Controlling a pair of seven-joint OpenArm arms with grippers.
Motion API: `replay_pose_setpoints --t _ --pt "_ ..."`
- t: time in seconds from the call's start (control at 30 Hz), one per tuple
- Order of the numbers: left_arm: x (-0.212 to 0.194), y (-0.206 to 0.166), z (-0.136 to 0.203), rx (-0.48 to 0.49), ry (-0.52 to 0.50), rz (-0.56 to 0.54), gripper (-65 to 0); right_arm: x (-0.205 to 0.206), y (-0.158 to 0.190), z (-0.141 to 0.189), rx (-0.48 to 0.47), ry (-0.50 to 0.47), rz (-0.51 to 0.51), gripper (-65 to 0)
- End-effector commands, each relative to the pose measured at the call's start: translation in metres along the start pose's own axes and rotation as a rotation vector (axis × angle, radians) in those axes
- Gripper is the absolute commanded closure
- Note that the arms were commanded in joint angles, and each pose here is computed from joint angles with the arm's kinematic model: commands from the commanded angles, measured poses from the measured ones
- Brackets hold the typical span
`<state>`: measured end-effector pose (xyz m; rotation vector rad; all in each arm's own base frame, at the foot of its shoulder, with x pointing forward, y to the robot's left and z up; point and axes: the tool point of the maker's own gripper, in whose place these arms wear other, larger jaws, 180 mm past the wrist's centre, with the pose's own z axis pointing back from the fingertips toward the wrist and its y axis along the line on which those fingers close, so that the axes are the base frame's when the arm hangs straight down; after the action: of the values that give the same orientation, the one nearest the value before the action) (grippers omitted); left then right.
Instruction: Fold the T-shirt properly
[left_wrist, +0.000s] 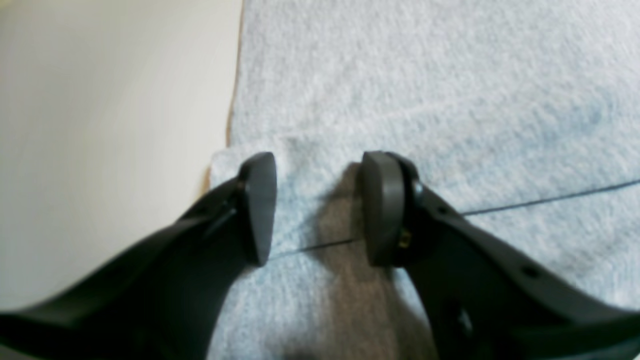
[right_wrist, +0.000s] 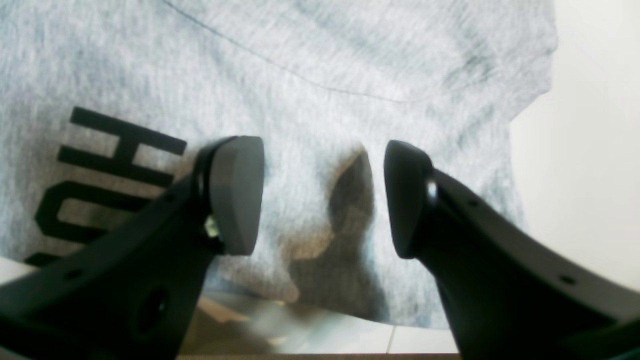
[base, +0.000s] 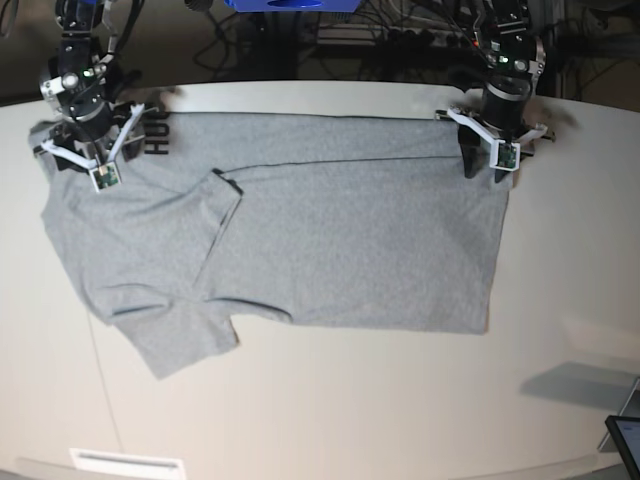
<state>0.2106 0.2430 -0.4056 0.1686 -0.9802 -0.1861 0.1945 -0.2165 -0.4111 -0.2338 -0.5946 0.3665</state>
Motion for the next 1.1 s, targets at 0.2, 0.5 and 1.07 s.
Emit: replay_pose_setpoints --t 0.2,0.5,1.07 --pt "-0.020 0.019 0.022 0.050 0.114 -0.075 -27.0 -0.044 0.007 0.007 0.019 0.151 0.040 -36.6" --pt "-0.015 0.022 0.024 0.051 0.105 -0.096 -27.0 -0.043 0.007 0.007 0.018 0.148 0.040 -36.6" --pt "0.021 0.026 0.021 0.072 0.016 -0.106 -27.0 0.023 -0.012 0.017 -0.052 -0.026 0.027 -36.6"
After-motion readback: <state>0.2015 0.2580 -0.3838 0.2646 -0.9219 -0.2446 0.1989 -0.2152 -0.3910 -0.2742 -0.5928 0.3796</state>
